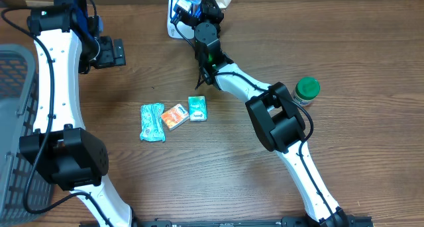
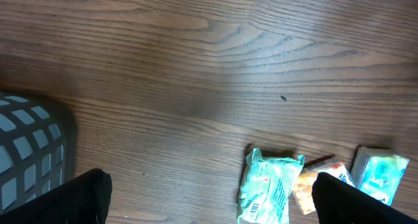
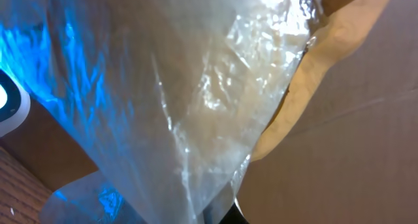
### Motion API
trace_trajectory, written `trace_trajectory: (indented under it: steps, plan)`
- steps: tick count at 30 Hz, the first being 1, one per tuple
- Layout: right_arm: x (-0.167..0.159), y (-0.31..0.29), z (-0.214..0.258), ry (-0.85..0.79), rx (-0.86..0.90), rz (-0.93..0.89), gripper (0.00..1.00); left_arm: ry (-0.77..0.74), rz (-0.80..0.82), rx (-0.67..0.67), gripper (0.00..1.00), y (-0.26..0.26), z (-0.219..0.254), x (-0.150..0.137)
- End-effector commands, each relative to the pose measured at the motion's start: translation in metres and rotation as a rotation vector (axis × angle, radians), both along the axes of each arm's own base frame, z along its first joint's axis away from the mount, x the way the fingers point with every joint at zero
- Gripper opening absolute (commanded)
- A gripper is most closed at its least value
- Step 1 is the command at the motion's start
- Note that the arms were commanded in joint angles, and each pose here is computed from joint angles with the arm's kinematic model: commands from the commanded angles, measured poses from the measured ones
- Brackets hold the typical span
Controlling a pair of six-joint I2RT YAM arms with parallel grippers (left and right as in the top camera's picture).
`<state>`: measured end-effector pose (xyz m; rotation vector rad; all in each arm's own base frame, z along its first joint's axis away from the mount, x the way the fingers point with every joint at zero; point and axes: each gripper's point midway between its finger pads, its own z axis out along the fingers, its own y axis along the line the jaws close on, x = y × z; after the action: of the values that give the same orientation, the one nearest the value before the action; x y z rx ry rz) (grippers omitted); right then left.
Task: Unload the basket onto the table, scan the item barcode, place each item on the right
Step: 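Hold the bread bag against the scanner face, right gripper, then carry the bread bag right and set it beside the jar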
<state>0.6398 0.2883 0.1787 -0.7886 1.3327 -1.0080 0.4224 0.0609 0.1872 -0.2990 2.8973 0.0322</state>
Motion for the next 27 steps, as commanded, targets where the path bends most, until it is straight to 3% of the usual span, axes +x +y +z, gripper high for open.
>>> trace_trajectory:
  steps: [1,6,15,17,21,27]
  plan:
    - [-0.008,0.016,0.019,-0.048,0.061,0.022,0.04,-0.026,-0.028,0.003,1.00,-0.002,0.011,-0.002]
    - [-0.022,0.026,0.042,-0.092,0.154,0.015,0.04,-0.026,-0.028,0.003,1.00,-0.002,0.011,-0.002]
    - [-0.070,-0.029,0.179,-0.179,0.447,-0.192,0.04,-0.026,-0.028,0.003,1.00,-0.002,0.011,-0.002]
    - [-0.089,-0.035,0.204,-0.122,0.486,-0.210,0.04,-0.026,-0.028,0.003,1.00,-0.002,0.011,-0.002]
    - [-0.113,-0.028,0.208,0.063,0.559,-0.107,0.04,-0.026,-0.028,0.003,1.00,-0.002,0.011,-0.002]
    - [-0.180,-0.014,0.185,0.521,0.850,0.088,0.04,-0.026,-0.028,0.003,1.00,-0.002,0.011,-0.002]
